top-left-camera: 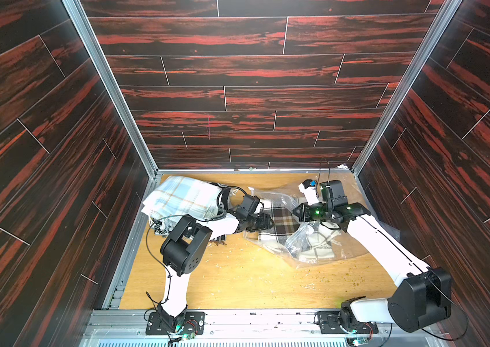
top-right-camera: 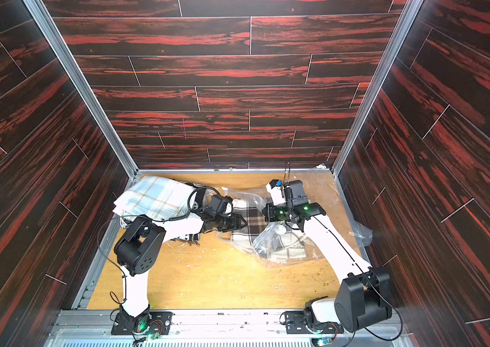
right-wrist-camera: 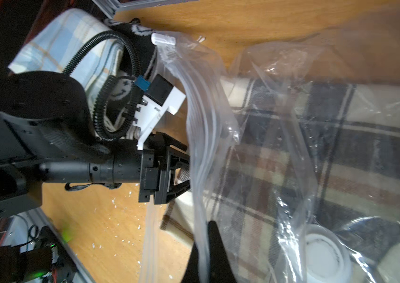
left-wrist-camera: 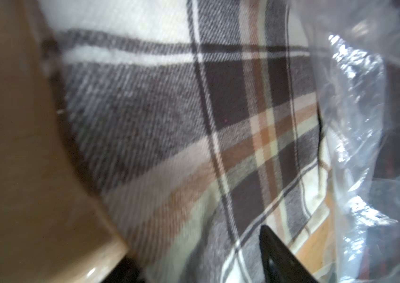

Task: Take the scarf out of the vacuum bag
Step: Take out the scarf from the vacuum bag.

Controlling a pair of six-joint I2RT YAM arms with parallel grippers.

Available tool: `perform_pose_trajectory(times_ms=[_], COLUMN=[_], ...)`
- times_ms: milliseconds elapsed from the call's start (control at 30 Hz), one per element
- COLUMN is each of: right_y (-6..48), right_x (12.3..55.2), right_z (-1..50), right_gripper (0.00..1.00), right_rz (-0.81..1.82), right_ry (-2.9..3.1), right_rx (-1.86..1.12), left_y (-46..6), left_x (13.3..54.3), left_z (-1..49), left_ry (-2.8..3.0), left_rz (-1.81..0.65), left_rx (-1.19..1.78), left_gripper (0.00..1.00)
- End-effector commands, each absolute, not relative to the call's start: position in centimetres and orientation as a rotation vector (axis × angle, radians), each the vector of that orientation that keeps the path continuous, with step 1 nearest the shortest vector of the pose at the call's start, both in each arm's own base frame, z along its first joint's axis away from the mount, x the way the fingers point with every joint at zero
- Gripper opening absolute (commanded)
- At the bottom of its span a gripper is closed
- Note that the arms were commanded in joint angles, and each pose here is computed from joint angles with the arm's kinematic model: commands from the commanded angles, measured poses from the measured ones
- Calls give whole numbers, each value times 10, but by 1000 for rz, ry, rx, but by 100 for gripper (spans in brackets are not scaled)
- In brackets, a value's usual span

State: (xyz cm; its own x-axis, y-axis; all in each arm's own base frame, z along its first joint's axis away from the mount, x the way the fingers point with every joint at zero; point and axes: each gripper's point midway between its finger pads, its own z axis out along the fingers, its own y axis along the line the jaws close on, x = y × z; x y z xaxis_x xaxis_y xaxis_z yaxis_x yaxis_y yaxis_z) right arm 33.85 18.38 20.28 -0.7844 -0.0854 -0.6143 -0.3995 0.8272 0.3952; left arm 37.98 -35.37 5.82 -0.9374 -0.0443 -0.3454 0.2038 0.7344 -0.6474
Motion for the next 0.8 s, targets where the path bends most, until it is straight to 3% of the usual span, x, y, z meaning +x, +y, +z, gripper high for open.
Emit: perform_pose_trajectory(times_ms=[0, 267, 333, 400, 433, 767], right_y=[171, 163, 162, 161, 161, 155], right_x=[337, 337, 338, 338, 338, 342], right_z=[200, 200, 199, 198, 197, 190], right_gripper=[0, 0, 0, 0, 0, 0], right_rz=[640, 613, 612, 619, 626, 606], right_ry=[2441, 2441, 2445, 2446, 2446, 2461], right_rx=[-304, -280, -273, -257, -249, -215], left_y=[-364, -360, -363, -363, -363, -369], left_x=[382, 380, 381, 383, 384, 386], left_z=[62, 58, 61, 64, 67, 121], left_ry=[2581, 2605, 2600, 2608, 2611, 2502], left_rz=[-1073, -1026, -1037, -1026, -1020, -1041], left_rx=[142, 165, 169, 167, 170, 190], left_gripper=[55, 34, 24, 5, 2, 0])
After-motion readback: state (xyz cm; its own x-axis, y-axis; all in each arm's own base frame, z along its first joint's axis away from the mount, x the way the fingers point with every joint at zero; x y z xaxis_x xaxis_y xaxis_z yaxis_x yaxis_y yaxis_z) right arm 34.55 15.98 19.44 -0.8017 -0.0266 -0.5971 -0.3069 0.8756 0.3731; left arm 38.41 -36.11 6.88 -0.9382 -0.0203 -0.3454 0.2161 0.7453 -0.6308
